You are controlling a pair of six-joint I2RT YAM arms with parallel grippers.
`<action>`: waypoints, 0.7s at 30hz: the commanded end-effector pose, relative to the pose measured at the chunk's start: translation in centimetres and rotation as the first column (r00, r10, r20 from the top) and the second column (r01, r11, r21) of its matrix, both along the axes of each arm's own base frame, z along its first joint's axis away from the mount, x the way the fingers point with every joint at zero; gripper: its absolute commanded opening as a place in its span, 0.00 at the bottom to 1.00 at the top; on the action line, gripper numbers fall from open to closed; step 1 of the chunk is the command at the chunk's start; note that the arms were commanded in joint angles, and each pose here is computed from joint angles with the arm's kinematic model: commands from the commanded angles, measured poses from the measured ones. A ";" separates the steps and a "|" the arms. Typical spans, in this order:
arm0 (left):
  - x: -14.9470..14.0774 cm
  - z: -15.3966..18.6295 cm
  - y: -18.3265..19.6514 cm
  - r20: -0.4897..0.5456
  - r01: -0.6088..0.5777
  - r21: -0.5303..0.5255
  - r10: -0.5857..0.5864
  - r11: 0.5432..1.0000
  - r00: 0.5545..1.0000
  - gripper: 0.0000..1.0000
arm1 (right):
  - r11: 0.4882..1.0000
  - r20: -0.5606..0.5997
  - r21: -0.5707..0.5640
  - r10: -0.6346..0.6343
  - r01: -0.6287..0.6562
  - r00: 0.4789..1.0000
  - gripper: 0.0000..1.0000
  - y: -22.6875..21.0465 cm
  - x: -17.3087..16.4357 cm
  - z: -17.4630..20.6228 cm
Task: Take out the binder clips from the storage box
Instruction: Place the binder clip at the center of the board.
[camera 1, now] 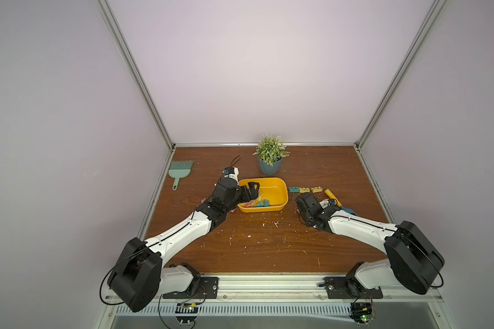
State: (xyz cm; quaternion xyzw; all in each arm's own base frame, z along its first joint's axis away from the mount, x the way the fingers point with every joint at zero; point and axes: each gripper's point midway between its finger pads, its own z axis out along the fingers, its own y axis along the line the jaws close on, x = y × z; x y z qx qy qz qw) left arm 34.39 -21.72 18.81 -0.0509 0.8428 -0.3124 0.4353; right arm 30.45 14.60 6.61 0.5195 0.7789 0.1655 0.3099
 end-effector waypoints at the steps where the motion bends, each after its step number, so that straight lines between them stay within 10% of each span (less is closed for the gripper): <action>1: -0.2 0.5 0.2 0.011 -0.017 0.002 0.017 1.000 1.000 0.99 | 0.999 0.030 0.015 -0.042 0.042 0.999 0.00 0.5 1.3 1.2; 21: 0.0 0.3 0.2 0.001 -0.025 0.005 0.025 1.000 1.000 0.99 | 0.993 -0.019 0.082 0.087 -0.085 0.996 0.21 4.2 2.1 0.7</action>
